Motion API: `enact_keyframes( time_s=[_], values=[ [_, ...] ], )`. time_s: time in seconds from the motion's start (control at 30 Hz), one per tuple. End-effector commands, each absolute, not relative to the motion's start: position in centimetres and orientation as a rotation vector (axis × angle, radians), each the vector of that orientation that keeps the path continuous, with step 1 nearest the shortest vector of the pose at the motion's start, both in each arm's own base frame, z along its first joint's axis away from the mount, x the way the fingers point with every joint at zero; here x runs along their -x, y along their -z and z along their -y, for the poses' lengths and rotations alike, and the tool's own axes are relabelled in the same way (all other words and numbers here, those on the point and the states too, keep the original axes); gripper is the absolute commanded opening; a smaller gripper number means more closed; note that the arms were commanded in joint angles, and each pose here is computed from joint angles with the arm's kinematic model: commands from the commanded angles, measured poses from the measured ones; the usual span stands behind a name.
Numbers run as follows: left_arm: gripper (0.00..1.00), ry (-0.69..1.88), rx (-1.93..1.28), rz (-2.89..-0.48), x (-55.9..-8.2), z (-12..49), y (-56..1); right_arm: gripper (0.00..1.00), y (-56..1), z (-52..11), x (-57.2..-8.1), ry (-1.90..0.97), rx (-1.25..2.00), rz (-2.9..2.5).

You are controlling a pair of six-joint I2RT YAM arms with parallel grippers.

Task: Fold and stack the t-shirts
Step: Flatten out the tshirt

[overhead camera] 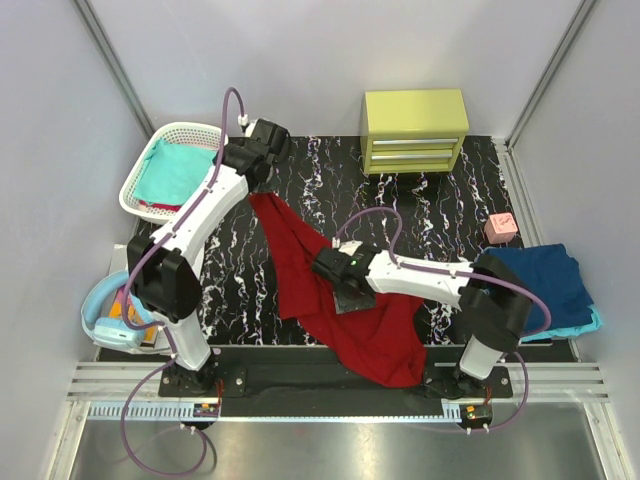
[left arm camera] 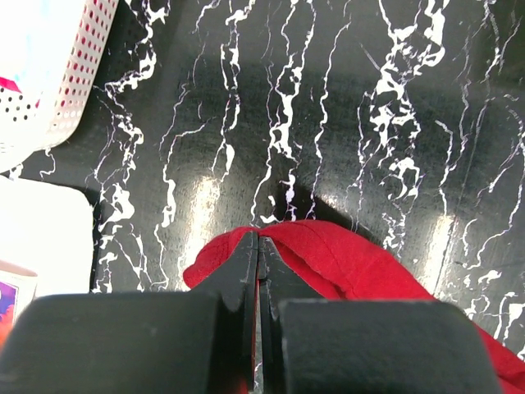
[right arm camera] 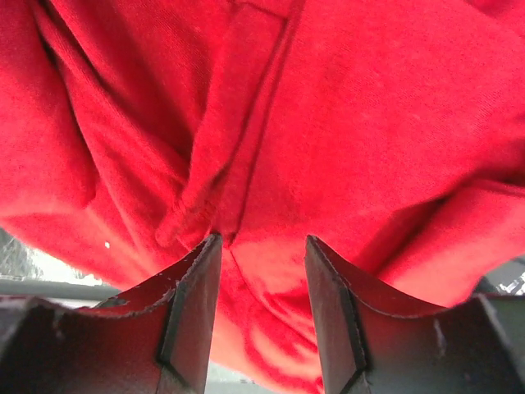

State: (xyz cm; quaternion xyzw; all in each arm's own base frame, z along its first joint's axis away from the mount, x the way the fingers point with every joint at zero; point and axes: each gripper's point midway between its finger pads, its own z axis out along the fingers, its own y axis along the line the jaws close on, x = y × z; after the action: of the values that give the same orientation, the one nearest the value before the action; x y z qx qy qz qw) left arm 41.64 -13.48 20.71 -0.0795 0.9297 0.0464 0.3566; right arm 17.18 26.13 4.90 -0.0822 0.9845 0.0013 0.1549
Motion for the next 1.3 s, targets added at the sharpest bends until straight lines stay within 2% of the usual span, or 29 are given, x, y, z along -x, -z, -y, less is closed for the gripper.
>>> enact_keyframes(
  time_s=[0.0,0.27,0.4,0.43,0.53,0.6,0.8,0.93,0.97,1.0,1.17,1.27],
  values=[
    [0.0,-0.08,0.211,-2.379,-41.7,13.6,-21.0,0.53,-4.1,-28.2,-17.7,-0.063,0.274,-2.817],
    [0.0,-0.088,0.209,-2.378,-41.2,13.2,-20.8,0.51,-4.4,-29.3,-18.8,-0.07,0.302,-2.793],
    [0.0,-0.081,0.209,-2.381,-41.0,13.3,-20.7,0.32,-3.9,-28.9,-18.4,-0.049,0.276,-2.815],
    [0.0,-0.085,0.211,-2.381,-41.0,13.2,-20.7,0.31,-4.0,-28.9,-18.3,-0.056,0.271,-2.814],
    [0.0,-0.086,0.208,-2.384,-40.8,13.2,-20.6,0.32,-4.0,-28.3,-18.0,-0.042,0.256,-2.815],
    [0.0,-0.083,0.211,-2.384,-40.8,13.2,-20.5,0.39,-3.6,-27.8,-17.9,-0.02,0.246,-2.822],
    [0.0,-0.086,0.209,-2.392,-40.6,13.1,-20.2,0.38,-2.6,-26.4,-16.8,0.053,0.219,-2.868],
    [0.0,-0.091,0.212,-2.386,-40.5,13.0,-20.3,0.21,-2.8,-25.9,-16.5,0.051,0.196,-2.866],
    [0.0,-0.092,0.213,-2.389,-40.5,13.0,-20.2,0.07,-2.9,-25.6,-16.6,0.063,0.188,-2.859],
    [0.0,-0.089,0.215,-2.389,-40.4,13.0,-20.2,0.01,-3.0,-25.6,-16.6,0.062,0.187,-2.853],
    [0.0,-0.083,0.217,-2.384,-40.3,13.0,-20.4,0.0,-6.0,-25.0,-18.0,0.067,0.144,-2.758],
    [0.0,-0.068,0.217,-2.36,-40.0,12.8,-21.6,0.0,-11.0,-25.1,-20.1,0.021,0.092,-2.625]
  ],
)
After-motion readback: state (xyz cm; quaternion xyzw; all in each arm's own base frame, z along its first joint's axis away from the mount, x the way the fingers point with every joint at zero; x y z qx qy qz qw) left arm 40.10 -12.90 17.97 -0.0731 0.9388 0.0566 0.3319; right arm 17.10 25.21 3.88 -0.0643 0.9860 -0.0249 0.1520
